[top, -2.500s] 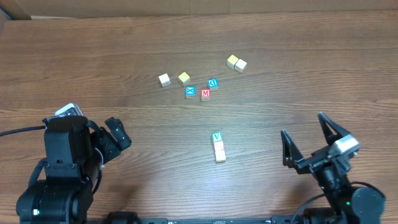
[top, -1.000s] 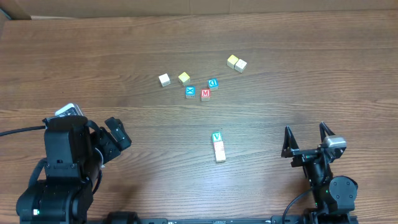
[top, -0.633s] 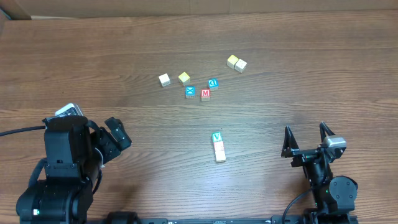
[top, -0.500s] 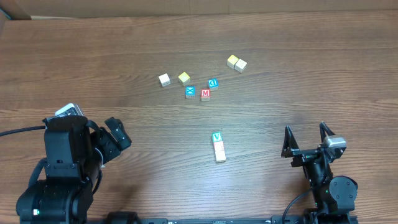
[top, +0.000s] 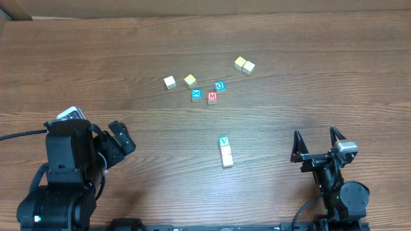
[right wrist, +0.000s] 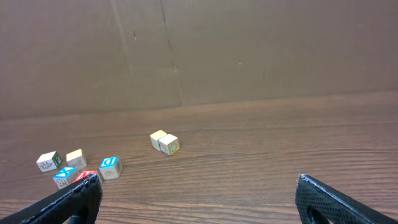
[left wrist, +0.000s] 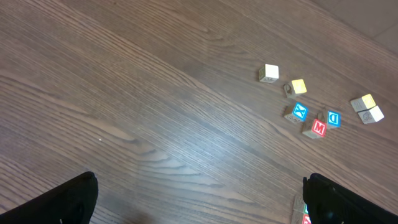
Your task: Flip 3 blocks
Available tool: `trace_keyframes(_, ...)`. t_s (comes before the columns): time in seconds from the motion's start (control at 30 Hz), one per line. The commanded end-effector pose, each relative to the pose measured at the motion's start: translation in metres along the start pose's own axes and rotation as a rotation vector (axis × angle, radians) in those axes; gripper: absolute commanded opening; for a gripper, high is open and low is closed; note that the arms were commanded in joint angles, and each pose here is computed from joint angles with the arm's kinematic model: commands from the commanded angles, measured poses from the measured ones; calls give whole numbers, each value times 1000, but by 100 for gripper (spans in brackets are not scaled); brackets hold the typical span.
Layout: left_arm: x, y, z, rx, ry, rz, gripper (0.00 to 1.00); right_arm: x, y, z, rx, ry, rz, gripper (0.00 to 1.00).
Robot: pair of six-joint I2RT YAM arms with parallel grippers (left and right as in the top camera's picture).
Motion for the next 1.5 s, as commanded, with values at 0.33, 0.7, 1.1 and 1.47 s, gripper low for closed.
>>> trace_keyframes(0.33, 15, -1, -11, -105, 18, -135, 100, -2, 0, -1, -10, 4, -4, 100)
trace_keyframes(0.7, -27, 46, -16, -569, 187, -421, 100, -2, 0, -1, -10, 4, -4, 100)
trace_keyframes(1.1, -79, 96, 14, -738, 204, -591, 100, -2, 0, -1, -11, 4, -4, 100)
trace_keyframes(1.47, -96, 91, 7, -847, 461, -745, 100, -2, 0, -1, -11, 4, -4, 100)
Point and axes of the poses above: each gripper's point midway between its finger pads, its own y axis out along the fingers, its own z axis along the line the jaws close on, x = y × z, the point moved 7 cm from there along -y, back along the fingers, and after that the axes turned 11 degrees about -y, right-handed, at the moved point
